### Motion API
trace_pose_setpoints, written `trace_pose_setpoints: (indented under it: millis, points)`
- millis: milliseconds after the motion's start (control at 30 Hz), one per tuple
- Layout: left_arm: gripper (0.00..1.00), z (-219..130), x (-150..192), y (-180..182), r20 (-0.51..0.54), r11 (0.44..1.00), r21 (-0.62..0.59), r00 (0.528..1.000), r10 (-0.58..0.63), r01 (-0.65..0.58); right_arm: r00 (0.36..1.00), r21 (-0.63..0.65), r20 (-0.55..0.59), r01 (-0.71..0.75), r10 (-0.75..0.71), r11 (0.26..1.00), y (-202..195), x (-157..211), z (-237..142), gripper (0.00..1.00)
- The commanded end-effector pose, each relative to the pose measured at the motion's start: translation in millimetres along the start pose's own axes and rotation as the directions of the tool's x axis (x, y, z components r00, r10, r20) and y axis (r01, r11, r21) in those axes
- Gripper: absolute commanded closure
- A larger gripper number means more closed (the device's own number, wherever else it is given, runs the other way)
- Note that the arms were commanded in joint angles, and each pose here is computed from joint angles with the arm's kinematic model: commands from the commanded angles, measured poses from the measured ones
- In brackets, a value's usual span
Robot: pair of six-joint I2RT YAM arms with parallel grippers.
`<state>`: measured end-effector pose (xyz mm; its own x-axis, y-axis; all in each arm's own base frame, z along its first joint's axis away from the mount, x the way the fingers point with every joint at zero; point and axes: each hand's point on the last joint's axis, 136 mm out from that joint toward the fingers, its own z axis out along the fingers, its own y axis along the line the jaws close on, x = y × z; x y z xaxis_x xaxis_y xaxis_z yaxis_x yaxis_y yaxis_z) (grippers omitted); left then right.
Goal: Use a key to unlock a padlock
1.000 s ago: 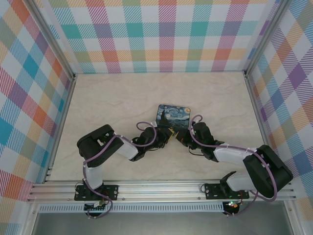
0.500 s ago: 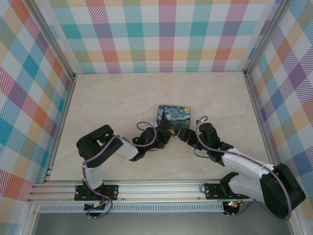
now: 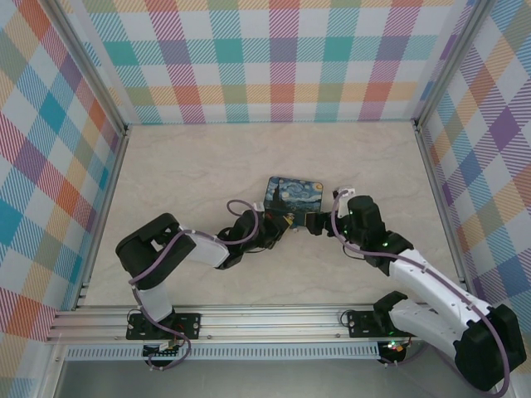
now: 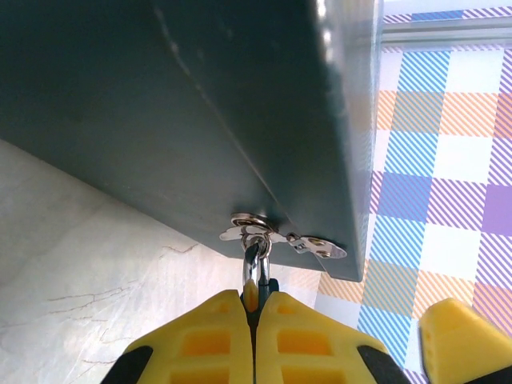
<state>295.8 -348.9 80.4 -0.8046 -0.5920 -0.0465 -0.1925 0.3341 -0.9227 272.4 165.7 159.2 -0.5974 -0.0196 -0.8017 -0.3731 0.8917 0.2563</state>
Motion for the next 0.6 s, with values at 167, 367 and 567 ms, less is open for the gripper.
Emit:
trace_pose_setpoints:
  millis: [167, 367, 567]
  points:
    - [1.00, -7, -8, -36, -0.005, 0.997, 0.080, 1.000, 0.025, -0.024, 0.857, -0.027, 0.001, 0.515, -0.515, 0.857, 11, -16, -5, 0.00]
    - [1.00, -9, -10, -39, -0.012, 0.997, 0.078, 1.000, 0.004, -0.003, 0.711, -0.018, 0.021, 0.703, -0.703, 0.711, 33, -10, -7, 0.00]
    - [1.00, -11, -11, -46, -0.015, 0.997, 0.081, 1.000, 0.001, 0.000, 0.527, 0.015, 0.078, 0.848, -0.846, 0.529, 52, 3, -13, 0.00]
